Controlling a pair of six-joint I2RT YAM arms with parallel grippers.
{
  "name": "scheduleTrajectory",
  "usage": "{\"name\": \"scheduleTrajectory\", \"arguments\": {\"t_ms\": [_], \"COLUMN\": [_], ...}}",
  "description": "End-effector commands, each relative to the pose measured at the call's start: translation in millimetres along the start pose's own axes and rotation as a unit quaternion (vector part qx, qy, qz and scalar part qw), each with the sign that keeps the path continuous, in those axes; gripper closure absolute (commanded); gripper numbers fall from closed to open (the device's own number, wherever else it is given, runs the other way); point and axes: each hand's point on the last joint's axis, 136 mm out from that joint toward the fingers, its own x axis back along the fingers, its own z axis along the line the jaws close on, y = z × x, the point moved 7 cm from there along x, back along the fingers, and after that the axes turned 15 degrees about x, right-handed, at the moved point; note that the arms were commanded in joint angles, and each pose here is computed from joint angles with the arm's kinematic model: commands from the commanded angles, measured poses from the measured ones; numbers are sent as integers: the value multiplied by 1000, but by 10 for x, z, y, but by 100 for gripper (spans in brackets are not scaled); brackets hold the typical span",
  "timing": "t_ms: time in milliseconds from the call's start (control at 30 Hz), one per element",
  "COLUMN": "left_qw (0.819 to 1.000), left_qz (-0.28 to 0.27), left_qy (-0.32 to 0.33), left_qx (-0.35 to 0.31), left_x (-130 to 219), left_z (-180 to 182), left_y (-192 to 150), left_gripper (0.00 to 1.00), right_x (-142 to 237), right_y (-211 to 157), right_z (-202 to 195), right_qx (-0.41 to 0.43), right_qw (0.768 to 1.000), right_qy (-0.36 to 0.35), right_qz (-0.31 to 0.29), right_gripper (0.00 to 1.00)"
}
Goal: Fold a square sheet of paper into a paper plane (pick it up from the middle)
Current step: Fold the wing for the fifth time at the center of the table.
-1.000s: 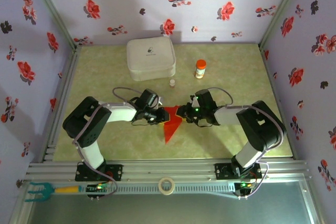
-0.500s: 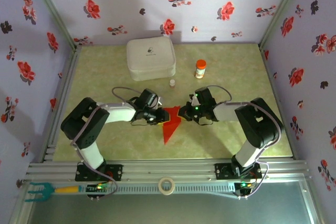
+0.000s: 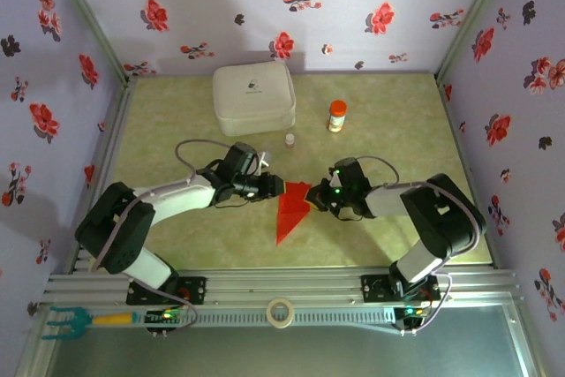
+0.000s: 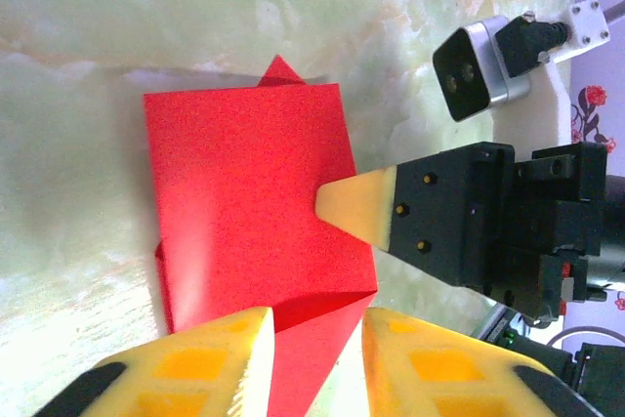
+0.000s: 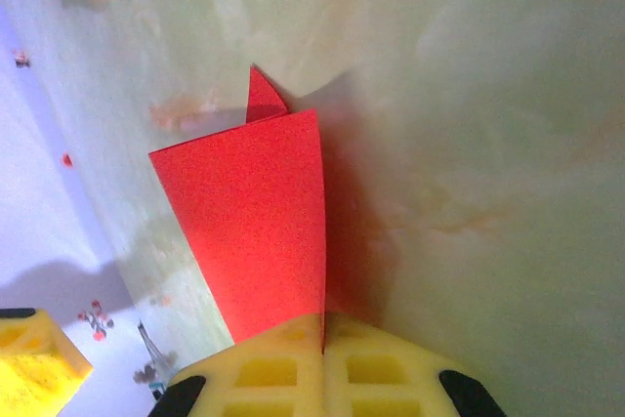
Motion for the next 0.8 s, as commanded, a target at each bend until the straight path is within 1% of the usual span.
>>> {"name": "scheduleTrajectory", "arguments": {"t_ms": [0, 67, 200, 467, 600, 767], "left_qw": [1000, 1000, 999, 997, 996, 995], "left_qz": [17, 22, 41, 70, 74, 77], "left_qy": [8, -11, -9, 5, 24, 36], "left_qx": [8, 12, 18, 29, 41, 47], "left_x": [-77, -128, -262, -520, -574, -613], "left_z": [69, 16, 16, 129, 244, 340], "left_y": [-28, -15, -11, -61, -74, -99], "left_gripper": [73, 75, 77, 80, 83, 84], "right_x": [64, 92, 139, 102, 77, 52], "right_y": [50, 10, -52, -103, -103, -98], "right_z": [31, 14, -10, 12, 52, 98], "right_qx": [-29, -38, -43, -34, -25, -8], "right_qw": [998, 997, 996, 998, 999, 999], "right_qy": [1, -3, -8, 0, 15, 22], "right_qz": [-53, -64, -72, -54, -43, -27], "right_gripper": [98, 98, 96, 94, 90, 85]}}
